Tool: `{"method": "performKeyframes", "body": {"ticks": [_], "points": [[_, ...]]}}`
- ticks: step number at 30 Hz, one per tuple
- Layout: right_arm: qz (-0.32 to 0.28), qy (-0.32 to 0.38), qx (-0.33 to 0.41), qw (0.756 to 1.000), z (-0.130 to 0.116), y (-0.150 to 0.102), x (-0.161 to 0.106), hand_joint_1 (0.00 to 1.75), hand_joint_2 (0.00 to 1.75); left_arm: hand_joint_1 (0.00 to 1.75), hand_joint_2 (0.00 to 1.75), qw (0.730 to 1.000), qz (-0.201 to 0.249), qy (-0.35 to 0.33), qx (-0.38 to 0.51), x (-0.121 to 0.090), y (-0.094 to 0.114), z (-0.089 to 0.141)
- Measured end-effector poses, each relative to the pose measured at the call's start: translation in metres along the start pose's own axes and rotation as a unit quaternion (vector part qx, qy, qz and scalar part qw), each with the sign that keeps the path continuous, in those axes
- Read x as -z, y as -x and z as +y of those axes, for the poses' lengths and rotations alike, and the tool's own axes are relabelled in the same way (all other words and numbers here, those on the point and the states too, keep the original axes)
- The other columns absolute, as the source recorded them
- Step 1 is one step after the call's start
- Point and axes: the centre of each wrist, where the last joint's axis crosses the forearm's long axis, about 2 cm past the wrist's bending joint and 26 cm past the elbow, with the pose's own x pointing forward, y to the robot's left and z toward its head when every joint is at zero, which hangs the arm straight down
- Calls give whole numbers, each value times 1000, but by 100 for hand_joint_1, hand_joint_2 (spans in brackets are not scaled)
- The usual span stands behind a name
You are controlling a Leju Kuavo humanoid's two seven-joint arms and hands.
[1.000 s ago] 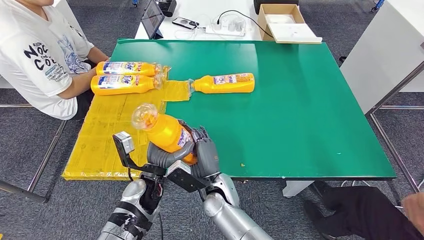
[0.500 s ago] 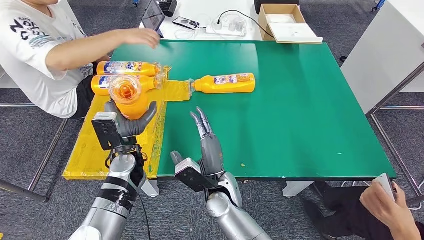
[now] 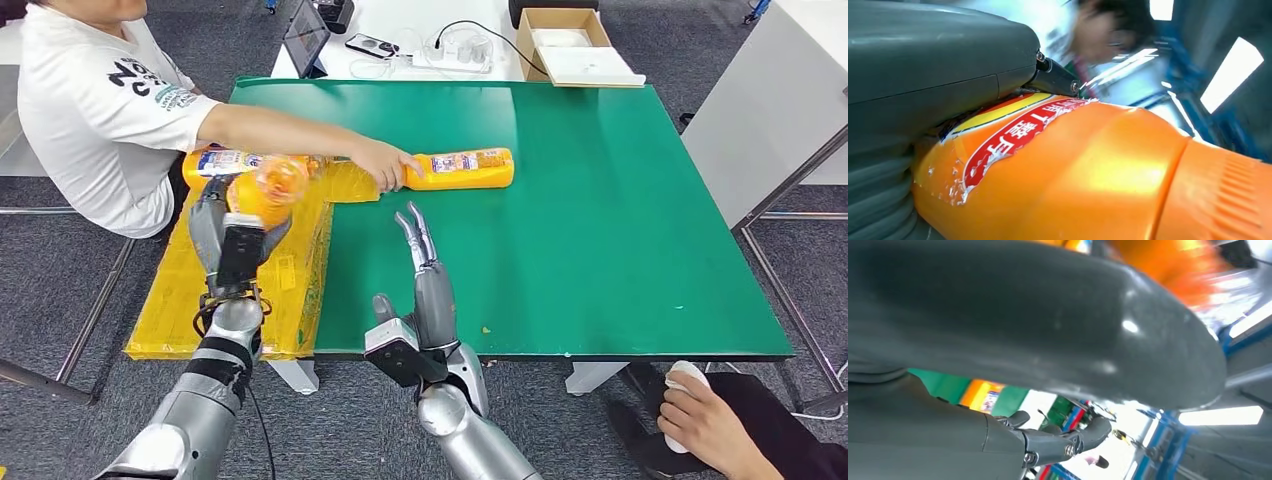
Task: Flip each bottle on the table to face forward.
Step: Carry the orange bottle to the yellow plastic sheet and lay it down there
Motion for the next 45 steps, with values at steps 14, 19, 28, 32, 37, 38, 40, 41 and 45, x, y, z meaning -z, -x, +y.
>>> {"method": "performKeyframes", "body": {"ticks": [14,19,28,32,37,38,40,41,45], "points": [[-19,23,9,1000,-16,-3,2,0,0,175,175,905,33,254,341,-40,80,35],[-20,25,8,999,-17,-2,2,0,0,175,175,895,63,295,330,-49,91,37],[-16,19,5,1000,-18,-2,1,0,0,0,0,897,131,344,244,-43,97,37],[-14,12,6,1000,-17,-2,1,0,0,0,0,901,161,363,174,-41,98,37],[-14,8,8,1000,-17,-2,1,0,0,0,0,902,177,376,117,-36,97,35],[-13,7,9,1000,-17,-2,1,0,0,0,0,902,179,379,107,-35,97,35],[-12,7,9,1000,-18,-1,1,0,0,0,0,901,183,384,89,-33,96,34],[-12,7,9,1000,-18,-1,0,0,0,0,0,900,184,387,80,-32,96,34],[-5,11,10,1000,-19,1,0,0,0,0,0,898,189,395,36,-29,94,32]]}}
